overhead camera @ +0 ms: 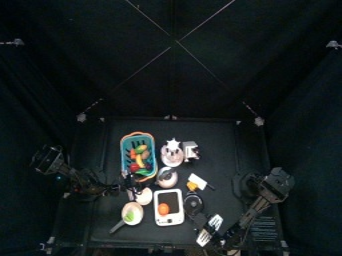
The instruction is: Move pot upwards
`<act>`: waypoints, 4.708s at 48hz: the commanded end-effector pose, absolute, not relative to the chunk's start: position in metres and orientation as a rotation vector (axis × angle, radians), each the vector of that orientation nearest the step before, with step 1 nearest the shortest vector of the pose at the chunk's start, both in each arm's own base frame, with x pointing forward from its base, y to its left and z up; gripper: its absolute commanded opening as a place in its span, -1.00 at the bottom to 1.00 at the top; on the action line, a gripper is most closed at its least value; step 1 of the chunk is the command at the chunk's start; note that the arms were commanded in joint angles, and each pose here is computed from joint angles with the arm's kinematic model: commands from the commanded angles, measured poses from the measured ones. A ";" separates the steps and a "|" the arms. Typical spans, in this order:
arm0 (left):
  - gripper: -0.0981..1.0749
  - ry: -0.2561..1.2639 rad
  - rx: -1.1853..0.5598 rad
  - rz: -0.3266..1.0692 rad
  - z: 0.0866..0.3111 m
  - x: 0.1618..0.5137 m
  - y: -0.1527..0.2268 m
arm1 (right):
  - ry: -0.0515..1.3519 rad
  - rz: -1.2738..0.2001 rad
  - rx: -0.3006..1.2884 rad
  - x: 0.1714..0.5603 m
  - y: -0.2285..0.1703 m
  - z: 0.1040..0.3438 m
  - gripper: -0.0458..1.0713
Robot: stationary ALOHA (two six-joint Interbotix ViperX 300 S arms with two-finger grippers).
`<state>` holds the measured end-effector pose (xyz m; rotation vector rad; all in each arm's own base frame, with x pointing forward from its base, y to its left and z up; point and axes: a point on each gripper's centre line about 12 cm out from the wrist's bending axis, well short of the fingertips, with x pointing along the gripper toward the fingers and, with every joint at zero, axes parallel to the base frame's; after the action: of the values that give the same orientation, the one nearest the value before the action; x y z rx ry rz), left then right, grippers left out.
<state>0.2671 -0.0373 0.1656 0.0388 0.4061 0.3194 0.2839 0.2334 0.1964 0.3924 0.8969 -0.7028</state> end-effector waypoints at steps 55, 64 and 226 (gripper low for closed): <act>0.60 0.374 0.019 0.319 0.175 0.269 -0.038 | 0.531 -0.782 0.883 0.273 0.210 0.122 0.78; 0.60 0.377 0.020 0.319 0.174 0.268 -0.038 | 0.561 -0.783 0.910 0.278 0.206 0.117 0.78; 0.60 0.392 0.015 0.329 0.171 0.266 -0.036 | 0.723 -0.818 0.946 0.385 0.091 0.162 -0.36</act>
<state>0.2634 -0.0351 0.1671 0.0198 0.4044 0.3296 0.3841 0.0933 0.1525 0.9218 0.7371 -0.8043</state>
